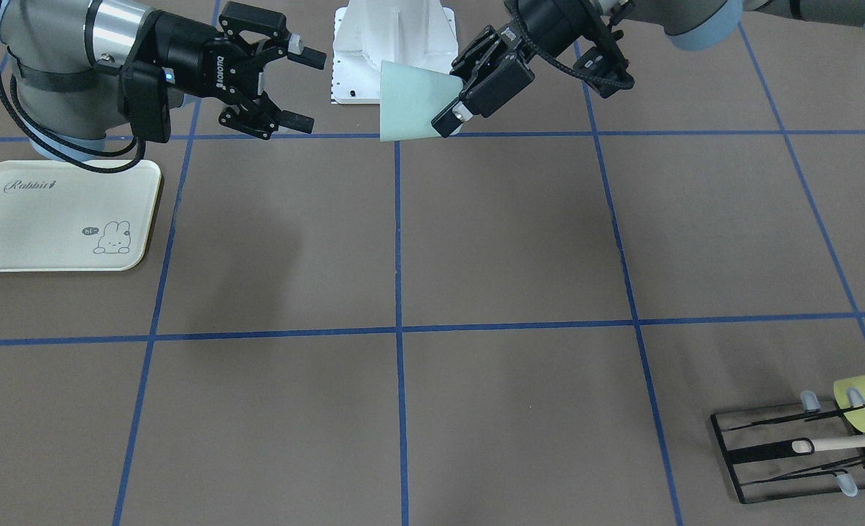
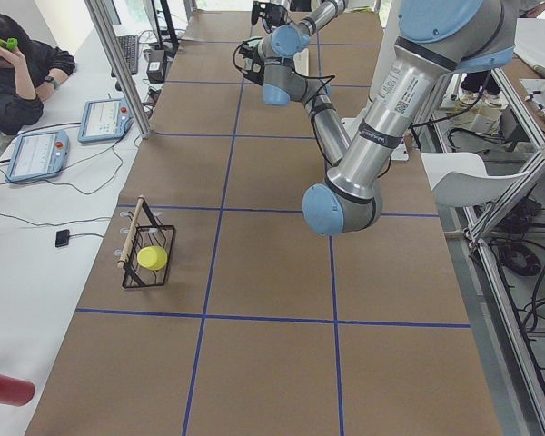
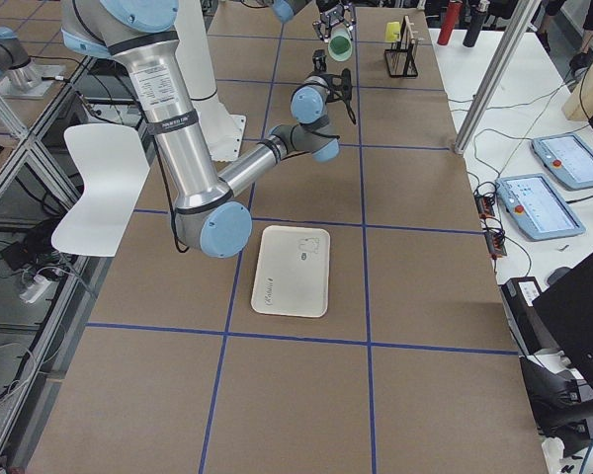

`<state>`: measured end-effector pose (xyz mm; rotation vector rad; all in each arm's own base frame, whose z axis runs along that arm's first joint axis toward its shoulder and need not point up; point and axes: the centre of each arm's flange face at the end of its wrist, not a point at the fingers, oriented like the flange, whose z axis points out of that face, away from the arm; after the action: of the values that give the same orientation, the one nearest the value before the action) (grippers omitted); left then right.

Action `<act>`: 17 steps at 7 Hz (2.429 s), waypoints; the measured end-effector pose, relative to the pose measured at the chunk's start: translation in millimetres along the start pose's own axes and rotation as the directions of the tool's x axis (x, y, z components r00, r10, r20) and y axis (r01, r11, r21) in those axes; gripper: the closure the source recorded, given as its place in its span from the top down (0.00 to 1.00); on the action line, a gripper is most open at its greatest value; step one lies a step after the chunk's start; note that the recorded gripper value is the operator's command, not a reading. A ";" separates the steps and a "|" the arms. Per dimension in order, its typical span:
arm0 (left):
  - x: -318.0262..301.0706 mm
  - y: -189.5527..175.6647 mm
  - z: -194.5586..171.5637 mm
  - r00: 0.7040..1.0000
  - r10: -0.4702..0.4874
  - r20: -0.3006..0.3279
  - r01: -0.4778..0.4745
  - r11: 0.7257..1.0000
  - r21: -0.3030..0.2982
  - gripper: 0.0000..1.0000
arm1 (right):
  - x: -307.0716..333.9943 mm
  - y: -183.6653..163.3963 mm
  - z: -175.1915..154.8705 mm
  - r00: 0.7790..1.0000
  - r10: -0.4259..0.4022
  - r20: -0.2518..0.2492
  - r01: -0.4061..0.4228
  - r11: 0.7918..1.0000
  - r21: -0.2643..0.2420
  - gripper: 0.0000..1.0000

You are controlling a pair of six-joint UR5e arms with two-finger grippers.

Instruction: Left arm grabs green cup and hands to right arm on tray

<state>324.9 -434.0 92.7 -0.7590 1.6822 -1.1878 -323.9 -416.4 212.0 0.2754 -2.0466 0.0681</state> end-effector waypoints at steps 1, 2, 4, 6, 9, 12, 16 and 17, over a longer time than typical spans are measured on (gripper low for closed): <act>-1.3 1.9 -0.7 1.000 -0.014 0.009 0.014 1.000 -0.007 0.29 | -3.0 -0.5 3.1 1.000 -0.002 0.009 0.002 1.000 0.005 0.95; -3.7 4.4 -1.2 0.999 -0.026 0.022 0.026 1.000 -0.015 0.29 | -4.9 -1.4 5.2 1.000 -0.003 0.015 0.003 1.000 0.012 0.94; -13.7 10.8 2.5 0.998 -0.046 0.048 0.048 0.998 -0.035 0.29 | -3.9 -2.5 7.3 1.000 0.000 0.016 0.000 1.000 0.022 0.94; -24.7 16.1 7.0 0.996 -0.058 0.068 0.062 0.996 -0.058 0.29 | -1.4 0.8 10.8 1.000 0.006 0.015 -0.006 1.000 0.021 0.93; -30.9 18.1 10.9 0.994 -0.074 0.081 0.079 0.995 -0.064 0.29 | 1.6 9.5 18.1 1.000 0.017 0.019 -0.017 1.000 0.013 0.89; -42.8 22.1 17.6 0.991 -0.079 0.104 0.087 0.994 -0.071 0.29 | 4.2 11.1 20.1 1.000 0.022 0.016 -0.022 1.000 0.013 0.83; -49.0 29.5 22.1 0.990 -0.084 0.117 0.094 0.992 -0.084 0.29 | 6.3 15.5 24.9 0.999 0.031 0.019 -0.032 0.999 0.020 0.72; -48.9 29.5 22.7 0.990 -0.084 0.117 0.094 0.992 -0.083 0.29 | 6.9 17.9 26.5 0.999 0.034 0.020 -0.034 0.999 0.015 0.71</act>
<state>365.6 -390.4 78.2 -0.9473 1.6296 -1.1157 -353.9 -404.5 206.8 0.2520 -2.0711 0.1027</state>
